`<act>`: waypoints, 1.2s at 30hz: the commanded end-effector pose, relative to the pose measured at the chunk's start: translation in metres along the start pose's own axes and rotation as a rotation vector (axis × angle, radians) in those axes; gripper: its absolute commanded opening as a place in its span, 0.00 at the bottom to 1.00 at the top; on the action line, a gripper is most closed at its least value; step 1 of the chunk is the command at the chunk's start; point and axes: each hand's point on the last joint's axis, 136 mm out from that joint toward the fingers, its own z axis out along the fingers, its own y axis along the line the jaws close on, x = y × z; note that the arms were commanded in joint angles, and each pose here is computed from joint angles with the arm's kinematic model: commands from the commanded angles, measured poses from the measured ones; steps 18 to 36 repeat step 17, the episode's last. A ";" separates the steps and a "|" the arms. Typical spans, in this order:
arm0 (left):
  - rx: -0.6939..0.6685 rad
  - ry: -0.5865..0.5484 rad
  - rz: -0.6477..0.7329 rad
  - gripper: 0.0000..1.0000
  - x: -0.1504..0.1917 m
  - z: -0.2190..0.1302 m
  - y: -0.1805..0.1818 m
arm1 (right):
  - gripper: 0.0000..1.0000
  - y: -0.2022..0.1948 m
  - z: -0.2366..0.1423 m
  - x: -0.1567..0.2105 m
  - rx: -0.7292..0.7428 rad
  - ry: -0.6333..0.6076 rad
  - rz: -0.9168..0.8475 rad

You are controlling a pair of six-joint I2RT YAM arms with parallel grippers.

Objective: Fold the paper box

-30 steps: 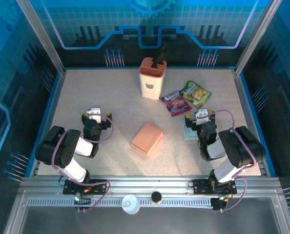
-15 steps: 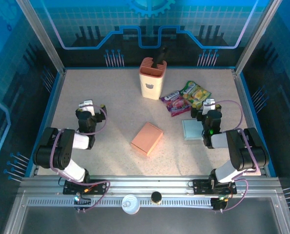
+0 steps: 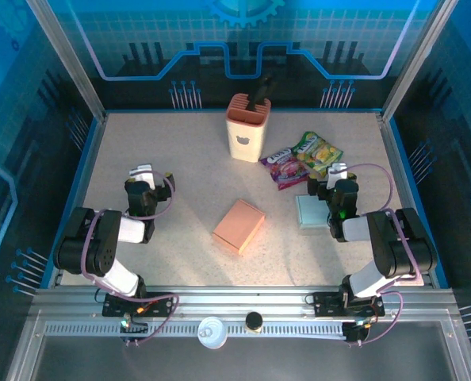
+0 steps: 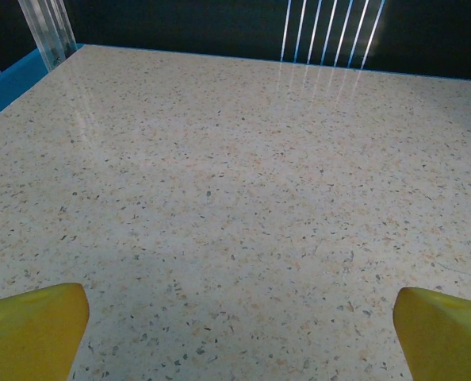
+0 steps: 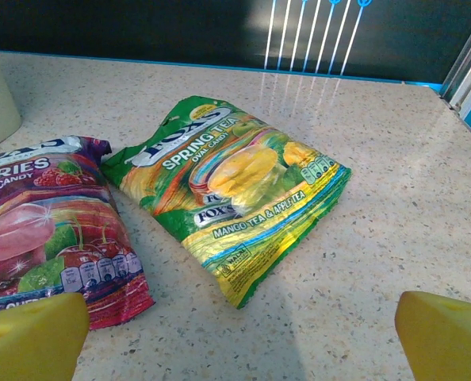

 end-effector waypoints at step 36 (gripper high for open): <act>0.024 -0.014 -0.017 0.99 -0.007 0.000 -0.004 | 1.00 0.005 0.000 -0.005 -0.028 -0.008 -0.001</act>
